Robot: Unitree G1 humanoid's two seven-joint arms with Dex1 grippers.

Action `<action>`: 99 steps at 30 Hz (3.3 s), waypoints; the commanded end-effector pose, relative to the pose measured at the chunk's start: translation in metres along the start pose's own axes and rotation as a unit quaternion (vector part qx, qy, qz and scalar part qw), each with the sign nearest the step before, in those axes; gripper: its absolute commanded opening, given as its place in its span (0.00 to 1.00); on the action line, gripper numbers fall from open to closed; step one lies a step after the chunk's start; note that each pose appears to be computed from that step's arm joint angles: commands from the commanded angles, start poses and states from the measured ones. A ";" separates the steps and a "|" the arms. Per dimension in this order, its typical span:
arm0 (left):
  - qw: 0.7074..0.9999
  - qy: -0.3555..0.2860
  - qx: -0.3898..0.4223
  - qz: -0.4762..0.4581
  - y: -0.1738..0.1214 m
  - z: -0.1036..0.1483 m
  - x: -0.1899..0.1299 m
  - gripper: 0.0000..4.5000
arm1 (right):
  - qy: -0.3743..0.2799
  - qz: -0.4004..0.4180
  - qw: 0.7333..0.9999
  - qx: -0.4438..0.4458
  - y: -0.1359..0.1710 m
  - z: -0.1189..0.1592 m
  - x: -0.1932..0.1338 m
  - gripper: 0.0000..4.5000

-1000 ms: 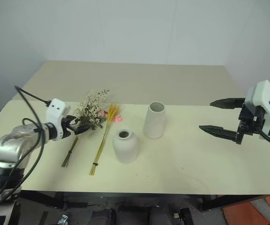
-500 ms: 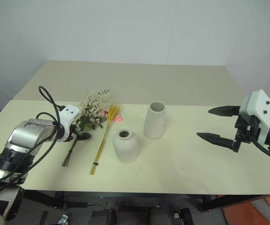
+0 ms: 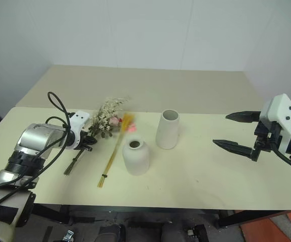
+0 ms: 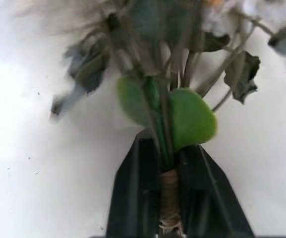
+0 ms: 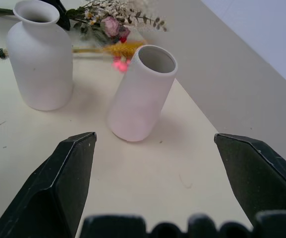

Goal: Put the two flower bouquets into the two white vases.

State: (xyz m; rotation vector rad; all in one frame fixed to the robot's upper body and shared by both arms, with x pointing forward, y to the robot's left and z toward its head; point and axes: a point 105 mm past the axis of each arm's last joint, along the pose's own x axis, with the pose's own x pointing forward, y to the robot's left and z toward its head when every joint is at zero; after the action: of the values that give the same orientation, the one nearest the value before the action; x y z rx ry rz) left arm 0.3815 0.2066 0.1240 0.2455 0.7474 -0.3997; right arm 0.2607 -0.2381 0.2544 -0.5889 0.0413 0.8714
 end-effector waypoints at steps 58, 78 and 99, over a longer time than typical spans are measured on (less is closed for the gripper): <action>0.748 -0.557 0.009 -0.360 -0.217 0.224 -0.032 0.03 | -0.016 -0.119 0.992 -0.029 0.022 0.008 -0.031 1.00; 0.762 -0.487 0.194 -0.379 -0.197 0.179 -0.042 1.00 | -0.011 -0.105 0.994 -0.024 0.015 0.002 -0.024 1.00; 0.806 -0.366 0.322 -0.335 -0.141 0.175 -0.068 1.00 | -0.015 -0.103 0.994 -0.032 0.004 -0.001 -0.018 1.00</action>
State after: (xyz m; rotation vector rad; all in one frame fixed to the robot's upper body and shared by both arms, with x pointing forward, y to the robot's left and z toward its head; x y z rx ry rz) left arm 0.3887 0.0362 0.2593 0.3685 -0.0635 -1.3263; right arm 0.2472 -0.2497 0.2456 -0.5768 -0.0406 0.6915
